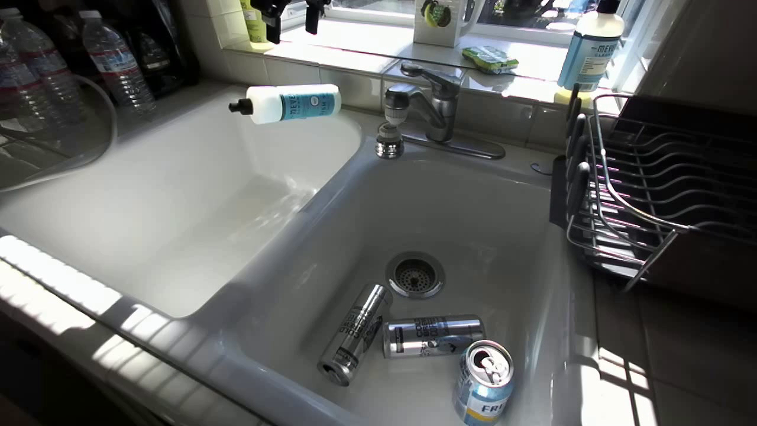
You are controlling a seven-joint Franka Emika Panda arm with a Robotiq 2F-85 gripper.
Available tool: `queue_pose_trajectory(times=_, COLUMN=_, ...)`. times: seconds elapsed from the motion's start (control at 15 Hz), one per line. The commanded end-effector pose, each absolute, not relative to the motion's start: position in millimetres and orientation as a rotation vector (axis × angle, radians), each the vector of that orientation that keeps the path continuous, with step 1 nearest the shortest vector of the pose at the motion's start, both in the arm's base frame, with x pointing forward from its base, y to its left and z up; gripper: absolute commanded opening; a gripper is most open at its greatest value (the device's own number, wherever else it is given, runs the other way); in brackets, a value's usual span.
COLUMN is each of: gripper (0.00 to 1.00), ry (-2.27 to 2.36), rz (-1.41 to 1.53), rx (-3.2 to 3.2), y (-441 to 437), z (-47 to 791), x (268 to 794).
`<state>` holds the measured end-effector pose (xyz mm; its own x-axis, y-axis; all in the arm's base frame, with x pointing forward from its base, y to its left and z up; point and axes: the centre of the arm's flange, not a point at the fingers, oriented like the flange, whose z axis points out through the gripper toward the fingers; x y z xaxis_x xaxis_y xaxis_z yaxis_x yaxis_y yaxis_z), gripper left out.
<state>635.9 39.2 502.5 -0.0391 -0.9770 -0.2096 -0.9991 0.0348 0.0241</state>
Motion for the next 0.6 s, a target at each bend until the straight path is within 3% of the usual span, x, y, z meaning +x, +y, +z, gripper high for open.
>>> queue_pose_trajectory(times=0.0, gripper=1.00, ry=2.040, rz=0.140, rx=-2.319, y=68.4, z=513.6, x=615.3)
queue_pose_trajectory(times=0.53, gripper=1.00, ry=1.518, rz=-0.062, rx=-2.710, y=96.9, z=554.8, x=604.3)
